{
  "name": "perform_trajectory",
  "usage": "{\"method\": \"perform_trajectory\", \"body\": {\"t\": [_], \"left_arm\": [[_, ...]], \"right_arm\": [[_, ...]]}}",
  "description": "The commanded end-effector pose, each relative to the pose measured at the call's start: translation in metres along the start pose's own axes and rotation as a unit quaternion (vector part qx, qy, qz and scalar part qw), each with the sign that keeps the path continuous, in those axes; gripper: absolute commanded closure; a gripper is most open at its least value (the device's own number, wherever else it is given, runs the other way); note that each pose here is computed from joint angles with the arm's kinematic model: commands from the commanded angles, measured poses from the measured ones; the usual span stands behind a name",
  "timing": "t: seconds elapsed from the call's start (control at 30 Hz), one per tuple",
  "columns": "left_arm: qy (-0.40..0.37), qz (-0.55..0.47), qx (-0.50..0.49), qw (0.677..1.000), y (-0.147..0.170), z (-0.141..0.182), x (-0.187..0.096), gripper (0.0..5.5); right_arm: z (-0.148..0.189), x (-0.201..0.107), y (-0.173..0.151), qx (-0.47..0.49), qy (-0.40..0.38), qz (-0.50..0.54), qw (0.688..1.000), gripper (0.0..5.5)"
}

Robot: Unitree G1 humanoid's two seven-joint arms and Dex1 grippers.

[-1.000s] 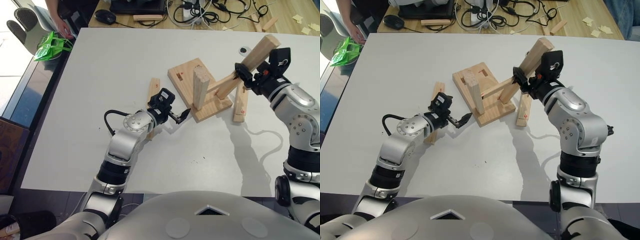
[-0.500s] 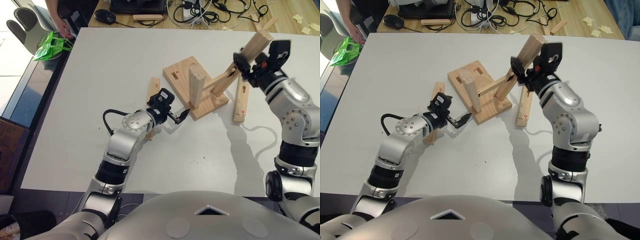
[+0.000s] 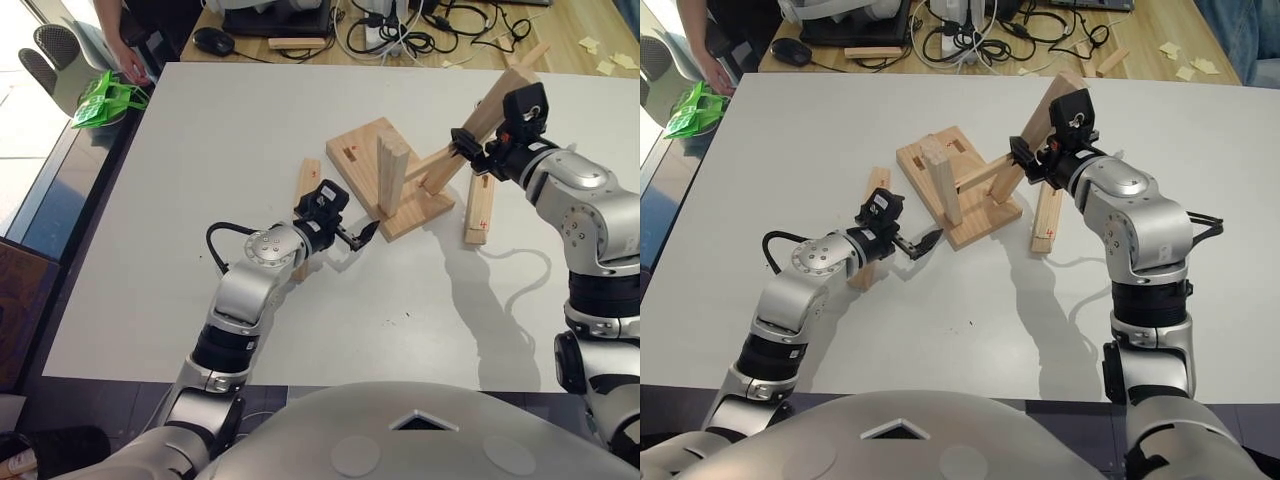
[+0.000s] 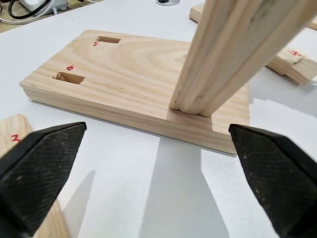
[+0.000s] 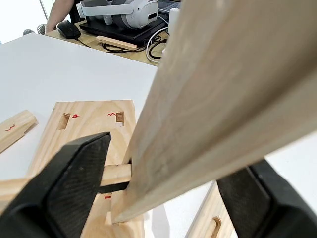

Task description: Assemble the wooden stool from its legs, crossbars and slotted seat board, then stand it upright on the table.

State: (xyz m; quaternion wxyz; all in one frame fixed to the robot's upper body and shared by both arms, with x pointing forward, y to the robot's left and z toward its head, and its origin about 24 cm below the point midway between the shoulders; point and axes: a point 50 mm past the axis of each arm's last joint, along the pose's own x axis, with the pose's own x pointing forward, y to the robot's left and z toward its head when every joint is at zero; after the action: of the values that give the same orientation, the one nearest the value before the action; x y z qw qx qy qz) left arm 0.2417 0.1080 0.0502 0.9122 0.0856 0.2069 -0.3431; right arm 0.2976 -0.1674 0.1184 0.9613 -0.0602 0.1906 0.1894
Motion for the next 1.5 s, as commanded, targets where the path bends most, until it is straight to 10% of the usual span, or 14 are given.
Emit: {"method": "perform_trajectory", "body": {"t": [0.03,0.47,0.73,0.9,1.17,1.5], "left_arm": [[0.006,0.005,0.003,1.0,0.004,-0.001,-0.004,0.1],[0.016,-0.006,-0.037,0.999,0.012,-0.01,-0.002,0.1],[0.008,-0.013,-0.05,0.999,0.008,-0.007,0.003,0.1],[0.006,-0.015,-0.049,0.999,0.008,-0.006,0.004,0.1],[0.01,-0.016,-0.026,0.999,0.008,-0.004,0.002,0.1],[0.009,-0.001,-0.016,1.0,0.01,-0.006,-0.001,0.1]], "right_arm": [[-0.042,0.006,0.013,0.038,0.086,0.011,0.995,1.95],[0.058,-0.008,-0.005,0.025,-0.232,-0.037,0.972,1.95],[0.12,-0.029,0.016,-0.177,-0.383,-0.033,0.906,1.95],[0.083,-0.005,0.051,-0.115,-0.289,0.085,0.946,2.42],[-0.042,0.004,0.07,0.129,0.118,0.128,0.976,3.88],[0.045,0.001,0.07,0.027,-0.182,0.13,0.974,5.39]]}}
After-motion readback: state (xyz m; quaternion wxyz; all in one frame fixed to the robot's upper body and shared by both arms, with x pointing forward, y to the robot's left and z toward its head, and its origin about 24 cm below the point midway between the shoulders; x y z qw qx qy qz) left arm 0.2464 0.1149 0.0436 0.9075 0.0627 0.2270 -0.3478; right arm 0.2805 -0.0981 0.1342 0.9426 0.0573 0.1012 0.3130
